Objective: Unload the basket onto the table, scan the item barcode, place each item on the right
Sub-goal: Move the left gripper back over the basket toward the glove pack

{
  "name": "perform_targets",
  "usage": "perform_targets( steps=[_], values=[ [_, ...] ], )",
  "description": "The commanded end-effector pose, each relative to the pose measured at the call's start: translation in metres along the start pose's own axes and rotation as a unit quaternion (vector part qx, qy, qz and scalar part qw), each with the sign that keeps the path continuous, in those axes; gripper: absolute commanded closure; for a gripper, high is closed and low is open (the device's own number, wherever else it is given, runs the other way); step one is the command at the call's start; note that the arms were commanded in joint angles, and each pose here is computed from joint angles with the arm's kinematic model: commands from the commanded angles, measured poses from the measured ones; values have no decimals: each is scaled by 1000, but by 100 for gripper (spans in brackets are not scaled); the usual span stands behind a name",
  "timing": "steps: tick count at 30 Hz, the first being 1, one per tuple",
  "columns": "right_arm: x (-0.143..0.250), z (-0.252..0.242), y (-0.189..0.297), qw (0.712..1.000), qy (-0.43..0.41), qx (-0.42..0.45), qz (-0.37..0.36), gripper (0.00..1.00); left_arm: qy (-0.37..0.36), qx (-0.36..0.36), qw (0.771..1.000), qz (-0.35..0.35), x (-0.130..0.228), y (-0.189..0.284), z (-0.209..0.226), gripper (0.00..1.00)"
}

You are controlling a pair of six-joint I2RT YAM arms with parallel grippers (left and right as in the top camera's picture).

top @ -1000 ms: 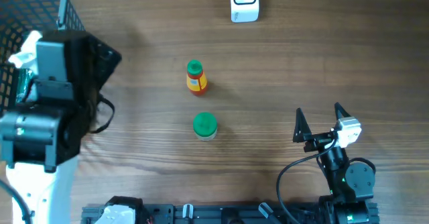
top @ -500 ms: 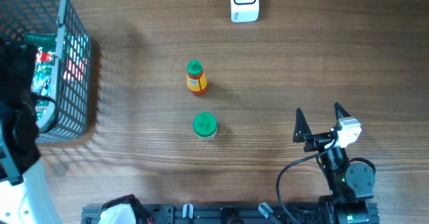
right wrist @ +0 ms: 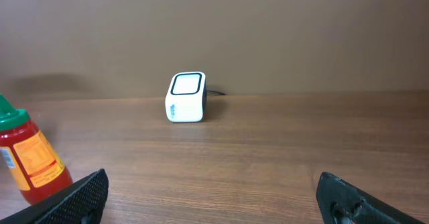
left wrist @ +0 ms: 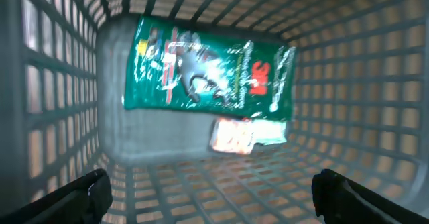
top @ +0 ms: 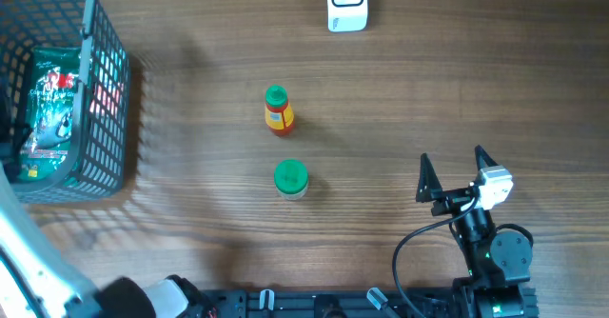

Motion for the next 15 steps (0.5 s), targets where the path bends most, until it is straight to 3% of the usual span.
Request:
perform_targets(
  steps=[1, 15],
  values=[
    [-2, 2, 0, 1000, 8, -6, -6, 1, 59, -35, 997, 23, 3, -21, 1, 0],
    [-2, 2, 0, 1000, 8, -7, -6, 0, 69, -98, 992, 40, 8, -67, 3, 0]
  ],
)
Point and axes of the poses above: each gripper's point midway between its finger pads, its own y axis back along the fingers, its own z axis along the line the jaws close on, x = y × z, the point moved 6 cm from there along y, back along the fingers, and after that the axes turned 10 degrees about y, right-handed, at the moved point
